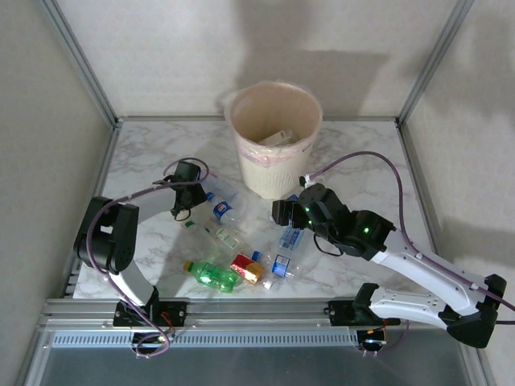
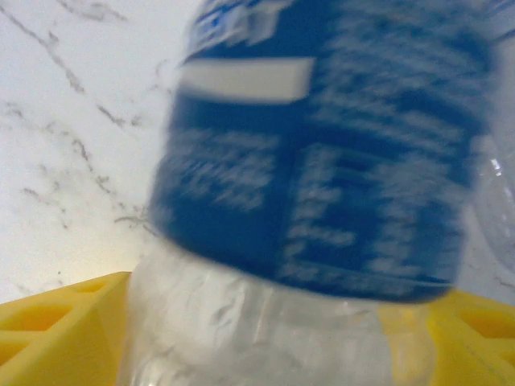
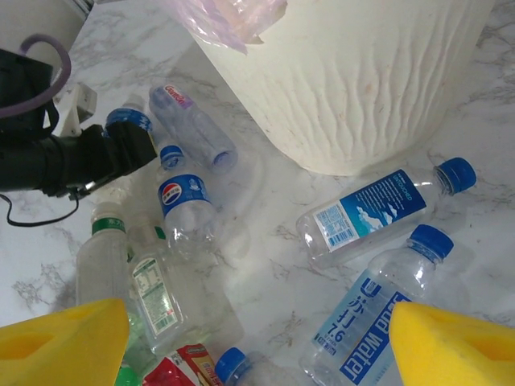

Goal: Put the plastic bottles in the bin

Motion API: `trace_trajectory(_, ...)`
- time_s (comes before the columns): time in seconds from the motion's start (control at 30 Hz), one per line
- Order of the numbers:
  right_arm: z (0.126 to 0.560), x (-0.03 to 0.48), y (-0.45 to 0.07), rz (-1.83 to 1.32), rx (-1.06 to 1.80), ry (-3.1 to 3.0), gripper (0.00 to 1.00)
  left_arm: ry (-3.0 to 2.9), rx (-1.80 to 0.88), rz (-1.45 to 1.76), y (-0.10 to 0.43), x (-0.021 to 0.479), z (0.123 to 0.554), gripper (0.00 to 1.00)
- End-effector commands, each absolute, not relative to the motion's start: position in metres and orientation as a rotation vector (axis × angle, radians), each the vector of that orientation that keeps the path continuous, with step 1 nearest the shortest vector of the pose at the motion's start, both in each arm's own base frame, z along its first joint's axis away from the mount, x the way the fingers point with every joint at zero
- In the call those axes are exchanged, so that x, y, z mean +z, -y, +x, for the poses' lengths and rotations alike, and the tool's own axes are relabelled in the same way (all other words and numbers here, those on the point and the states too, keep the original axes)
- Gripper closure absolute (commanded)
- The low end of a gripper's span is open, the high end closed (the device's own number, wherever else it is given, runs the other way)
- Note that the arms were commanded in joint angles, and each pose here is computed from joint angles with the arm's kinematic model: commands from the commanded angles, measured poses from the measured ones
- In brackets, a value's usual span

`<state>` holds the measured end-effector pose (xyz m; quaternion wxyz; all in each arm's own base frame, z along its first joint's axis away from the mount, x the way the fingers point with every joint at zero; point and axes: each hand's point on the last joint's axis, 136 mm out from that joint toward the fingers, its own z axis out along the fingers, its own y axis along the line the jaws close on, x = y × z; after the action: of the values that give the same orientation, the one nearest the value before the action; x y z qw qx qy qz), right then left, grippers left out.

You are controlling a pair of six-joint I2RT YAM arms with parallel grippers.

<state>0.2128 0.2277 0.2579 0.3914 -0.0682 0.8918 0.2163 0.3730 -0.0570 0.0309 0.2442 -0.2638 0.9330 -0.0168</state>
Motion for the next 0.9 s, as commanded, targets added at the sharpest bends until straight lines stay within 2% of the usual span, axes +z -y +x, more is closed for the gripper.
trace_trajectory(0.0, 0.215, 0.267, -0.228, -0.143, 0.565, -2.231, 0.16, -2.535, 0.028, -0.706, 0.047, 0.038, 0.378, 0.27)
trace_trajectory(0.57, 0.206, 0.262, -0.204, -0.041, 0.555, -2.250, 0.19, -2.450, 0.036, -0.719, 0.034, 0.075, 0.360, 0.38)
trace_trajectory(0.73, 0.208, 0.257, -0.200, -0.022, 0.529, -2.258, 0.19, -2.319, -0.104, -0.719, 0.042, 0.149, 0.365, 0.38)
trace_trajectory(0.87, 0.205, 0.239, -0.202, -0.027, 0.514, -2.306, 0.19, -2.199, -0.228, -0.666, 0.059, 0.234, 0.373, 0.38)
